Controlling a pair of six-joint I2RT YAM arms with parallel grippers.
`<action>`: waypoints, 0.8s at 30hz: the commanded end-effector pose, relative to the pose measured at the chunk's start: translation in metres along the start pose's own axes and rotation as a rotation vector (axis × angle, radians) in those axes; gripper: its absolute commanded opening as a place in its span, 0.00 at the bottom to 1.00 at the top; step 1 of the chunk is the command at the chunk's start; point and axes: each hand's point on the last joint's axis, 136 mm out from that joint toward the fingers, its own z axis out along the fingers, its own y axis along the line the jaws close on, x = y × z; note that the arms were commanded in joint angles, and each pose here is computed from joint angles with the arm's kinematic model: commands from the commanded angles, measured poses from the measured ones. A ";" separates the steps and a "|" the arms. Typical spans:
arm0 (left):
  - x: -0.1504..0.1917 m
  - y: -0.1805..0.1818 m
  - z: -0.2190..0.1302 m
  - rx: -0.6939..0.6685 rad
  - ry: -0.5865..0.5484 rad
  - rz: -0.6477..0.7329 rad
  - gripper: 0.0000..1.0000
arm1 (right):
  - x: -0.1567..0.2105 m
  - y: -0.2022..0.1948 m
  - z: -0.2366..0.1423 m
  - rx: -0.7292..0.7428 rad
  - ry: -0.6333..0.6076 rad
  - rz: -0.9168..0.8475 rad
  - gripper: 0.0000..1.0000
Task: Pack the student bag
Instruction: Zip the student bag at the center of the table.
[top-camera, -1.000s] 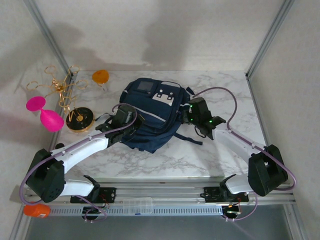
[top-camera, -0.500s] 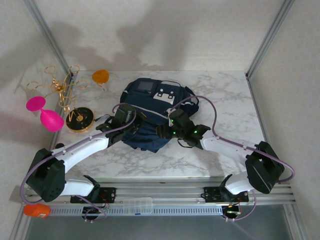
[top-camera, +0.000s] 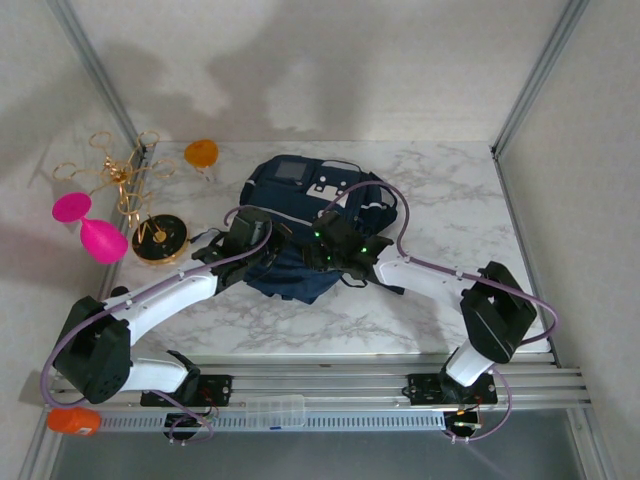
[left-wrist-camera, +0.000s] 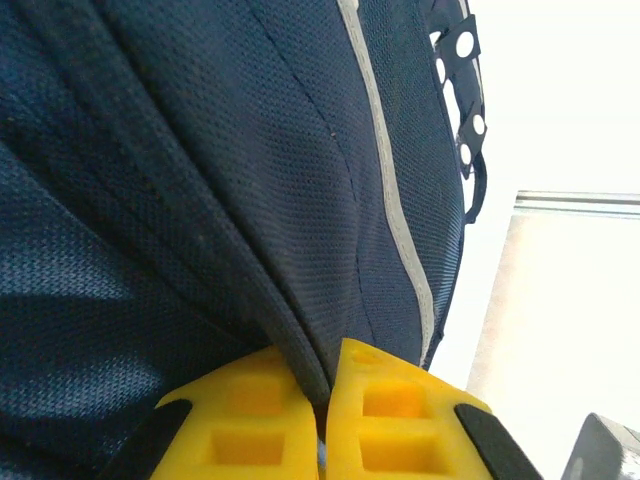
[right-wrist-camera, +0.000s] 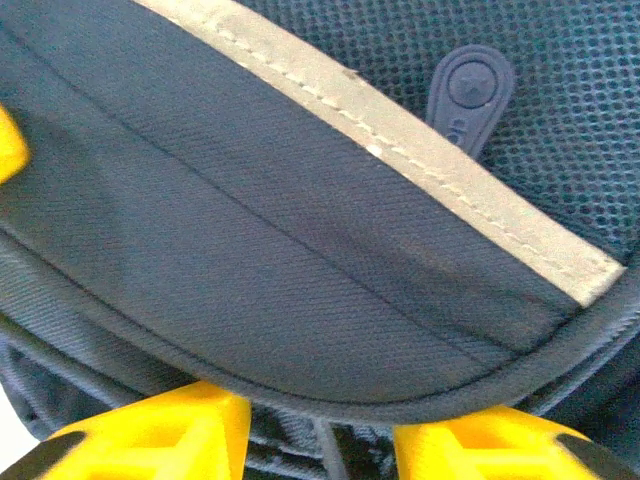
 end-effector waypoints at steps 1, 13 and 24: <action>-0.015 -0.043 -0.008 0.130 -0.053 -0.014 0.00 | 0.010 -0.016 0.012 0.087 0.022 0.003 0.35; -0.015 -0.038 -0.010 0.118 -0.057 0.002 0.00 | -0.008 -0.039 0.002 0.213 -0.073 -0.059 0.00; -0.020 -0.015 -0.013 0.034 -0.090 0.057 0.00 | -0.015 -0.081 -0.028 0.281 -0.109 0.022 0.00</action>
